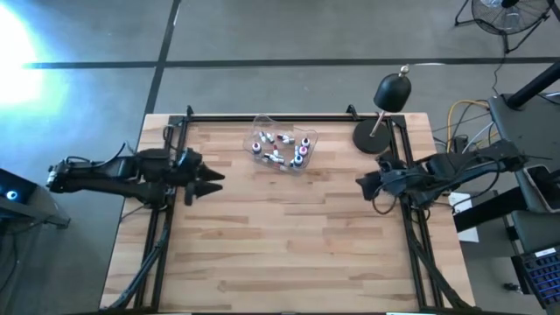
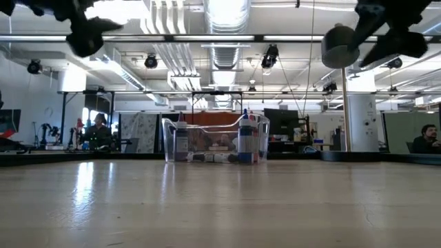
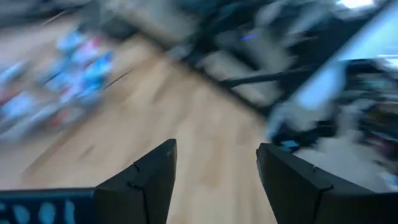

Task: Pick & Place food coloring
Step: Return to Home Position

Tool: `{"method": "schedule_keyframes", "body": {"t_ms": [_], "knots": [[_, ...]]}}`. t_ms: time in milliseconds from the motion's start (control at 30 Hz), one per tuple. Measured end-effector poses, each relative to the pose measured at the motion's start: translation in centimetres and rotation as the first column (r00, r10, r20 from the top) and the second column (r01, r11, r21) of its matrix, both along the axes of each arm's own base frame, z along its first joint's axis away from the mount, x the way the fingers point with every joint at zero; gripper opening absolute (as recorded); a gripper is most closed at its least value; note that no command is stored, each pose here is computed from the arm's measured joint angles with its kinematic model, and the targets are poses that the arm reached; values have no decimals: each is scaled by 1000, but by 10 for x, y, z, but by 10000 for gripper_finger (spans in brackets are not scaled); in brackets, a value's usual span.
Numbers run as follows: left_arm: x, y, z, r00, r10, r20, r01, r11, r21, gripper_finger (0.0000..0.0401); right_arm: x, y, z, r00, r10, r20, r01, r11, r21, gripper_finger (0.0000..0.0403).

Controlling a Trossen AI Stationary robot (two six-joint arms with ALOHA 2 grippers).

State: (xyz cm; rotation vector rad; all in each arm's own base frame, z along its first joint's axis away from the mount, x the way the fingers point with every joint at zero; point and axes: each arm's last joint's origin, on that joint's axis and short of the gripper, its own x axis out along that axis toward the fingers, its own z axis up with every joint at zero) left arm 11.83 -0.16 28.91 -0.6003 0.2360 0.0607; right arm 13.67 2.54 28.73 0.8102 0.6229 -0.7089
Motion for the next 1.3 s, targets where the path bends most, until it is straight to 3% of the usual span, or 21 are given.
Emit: {"method": "schedule_keyframes", "body": {"t_ms": [100, 200, 333, 467, 633, 867, 1167, 1300], "knots": [[-1, -3, -2, 980, -124, 155, 116, 991, 59, 197, 6, 4, 6, 971, 209, 112, -194, 972, -134, 224], [-2, -5, -16, 954, -178, 240, 166, 984, 70, 197, 14, 8, 13, 864, 412, 291, -330, 898, -291, 224], [-3, -5, -40, 930, -164, 327, 165, 986, 25, 197, 17, 10, 10, 697, 535, 478, -303, 823, -480, 224], [-5, -5, -58, 903, -163, 399, 165, 986, 29, 197, 15, 9, -8, 630, 524, 573, -249, 835, -490, 224], [-10, -5, -76, 900, -163, 405, 163, 986, 33, 197, 6, 7, -33, 616, 491, 616, -242, 862, -444, 224], [-13, -5, -98, 902, -168, 398, 159, 986, 57, 197, -9, 2, -63, 545, 464, 699, -192, 880, -435, 224], [-12, -5, -119, 955, -150, 256, 167, 985, -46, 197, -15, 0, -111, 616, 456, 642, -240, 885, -399, 224], [-12, -5, -123, 966, -149, 212, 165, 985, -57, 197, -16, 0, -128, 694, 480, 537, -293, 869, -398, 224]]}}
